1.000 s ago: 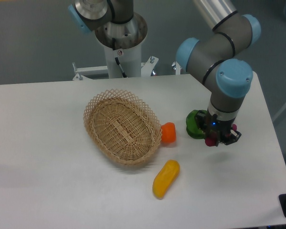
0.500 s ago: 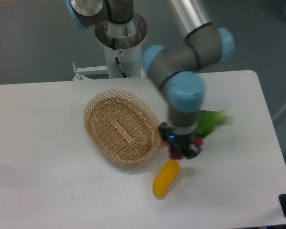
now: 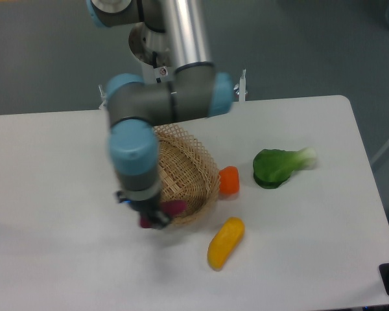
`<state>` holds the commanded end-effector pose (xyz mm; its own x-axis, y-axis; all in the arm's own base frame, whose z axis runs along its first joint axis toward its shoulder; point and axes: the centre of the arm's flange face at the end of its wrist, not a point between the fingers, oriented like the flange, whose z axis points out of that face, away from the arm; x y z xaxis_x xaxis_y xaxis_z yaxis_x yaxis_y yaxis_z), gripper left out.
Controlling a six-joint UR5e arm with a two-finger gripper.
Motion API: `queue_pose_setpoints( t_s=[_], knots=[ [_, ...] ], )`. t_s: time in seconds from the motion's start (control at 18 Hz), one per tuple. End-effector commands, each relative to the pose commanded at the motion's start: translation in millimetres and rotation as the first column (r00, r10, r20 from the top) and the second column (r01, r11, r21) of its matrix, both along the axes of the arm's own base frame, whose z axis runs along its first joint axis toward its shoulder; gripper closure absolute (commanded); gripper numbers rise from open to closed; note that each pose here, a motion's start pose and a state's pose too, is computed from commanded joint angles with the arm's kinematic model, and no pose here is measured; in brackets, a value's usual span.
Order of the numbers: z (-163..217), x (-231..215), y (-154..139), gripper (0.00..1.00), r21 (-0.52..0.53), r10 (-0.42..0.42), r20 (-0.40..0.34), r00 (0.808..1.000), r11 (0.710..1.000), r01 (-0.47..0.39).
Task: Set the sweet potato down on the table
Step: 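Carry the purple sweet potato past the basket and lower it to the table, then open the gripper to release the sweet potato and lift away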
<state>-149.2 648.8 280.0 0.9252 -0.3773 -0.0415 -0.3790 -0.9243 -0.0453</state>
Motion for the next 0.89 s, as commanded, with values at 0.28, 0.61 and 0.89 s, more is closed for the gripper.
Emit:
queue_pose_setpoints(
  t_s=[0.28,0.61,0.89],
  knots=[
    [-37.9,52.6,20.1,0.86,0.001,0.003,0.002,1.0,1.0,-0.003],
    [-60.6,63.0,16.0,0.45,-0.036,0.0,0.019,1.0,0.999,0.0],
    [-52.9,62.3,17.2,0.04,-0.024,0.0,0.011,1.0,1.0,0.0]
  ],
)
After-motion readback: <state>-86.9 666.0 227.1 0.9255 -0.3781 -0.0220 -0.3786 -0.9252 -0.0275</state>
